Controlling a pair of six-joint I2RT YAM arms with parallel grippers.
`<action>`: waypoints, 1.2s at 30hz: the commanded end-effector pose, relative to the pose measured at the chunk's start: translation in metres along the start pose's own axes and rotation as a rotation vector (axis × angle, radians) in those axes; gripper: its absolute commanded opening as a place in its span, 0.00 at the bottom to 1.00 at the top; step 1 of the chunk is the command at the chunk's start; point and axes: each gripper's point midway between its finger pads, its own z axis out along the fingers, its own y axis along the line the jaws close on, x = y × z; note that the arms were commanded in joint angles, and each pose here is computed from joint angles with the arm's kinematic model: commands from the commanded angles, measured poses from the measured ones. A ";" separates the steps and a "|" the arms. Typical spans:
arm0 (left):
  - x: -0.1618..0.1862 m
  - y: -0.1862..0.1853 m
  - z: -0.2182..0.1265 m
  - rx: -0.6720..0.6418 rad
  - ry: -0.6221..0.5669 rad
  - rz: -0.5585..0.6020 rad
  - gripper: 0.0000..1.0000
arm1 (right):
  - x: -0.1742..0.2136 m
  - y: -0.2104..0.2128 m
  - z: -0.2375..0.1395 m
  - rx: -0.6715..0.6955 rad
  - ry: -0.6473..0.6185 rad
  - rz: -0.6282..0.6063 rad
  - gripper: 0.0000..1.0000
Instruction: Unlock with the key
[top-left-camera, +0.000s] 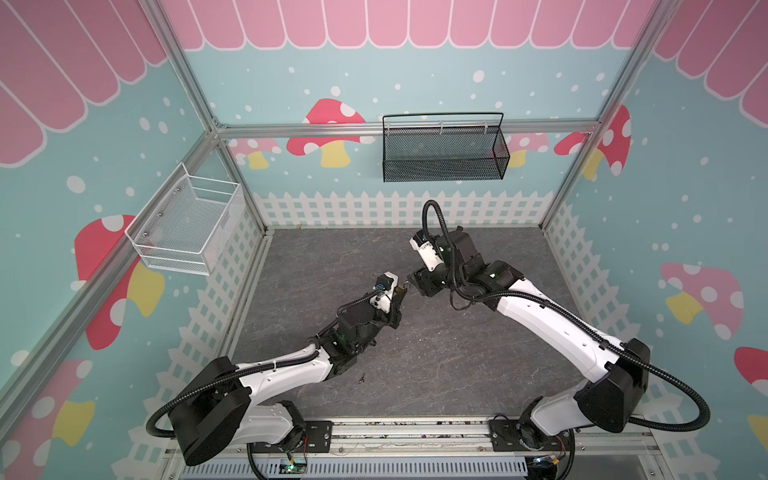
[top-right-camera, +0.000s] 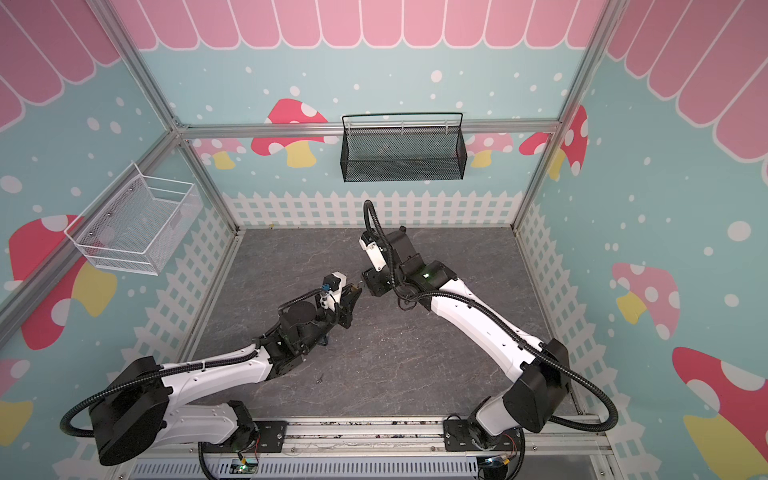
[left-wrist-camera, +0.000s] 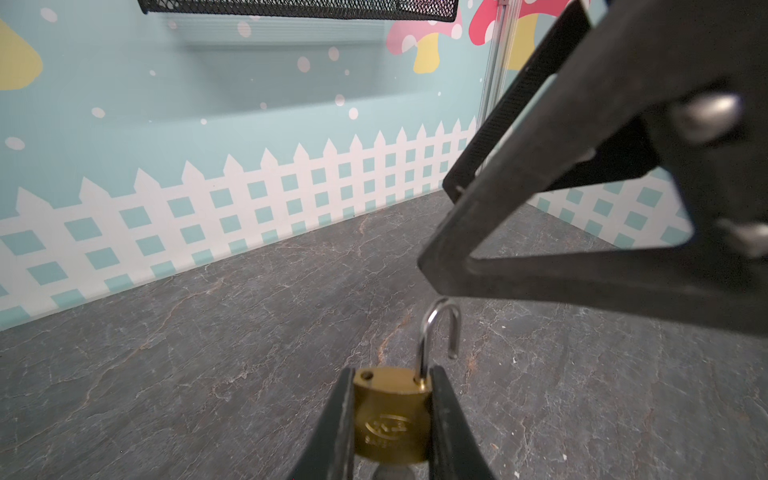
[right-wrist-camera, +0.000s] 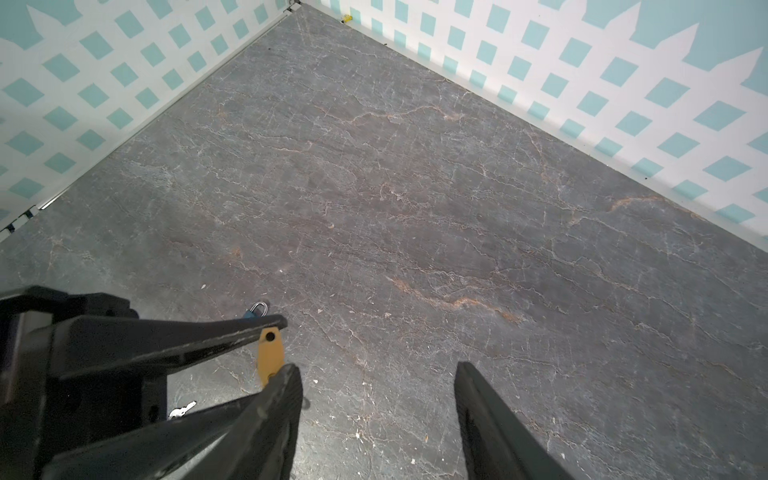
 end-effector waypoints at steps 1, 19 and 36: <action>-0.024 -0.001 -0.002 -0.001 -0.078 0.012 0.00 | 0.003 0.006 -0.010 -0.033 0.001 -0.027 0.62; -0.039 -0.014 -0.003 0.072 -0.137 0.022 0.00 | -0.016 -0.006 0.003 -0.192 -0.052 0.083 0.68; -0.034 0.000 0.000 -0.009 -0.114 -0.011 0.00 | -0.001 -0.011 -0.012 -0.231 -0.060 0.125 0.71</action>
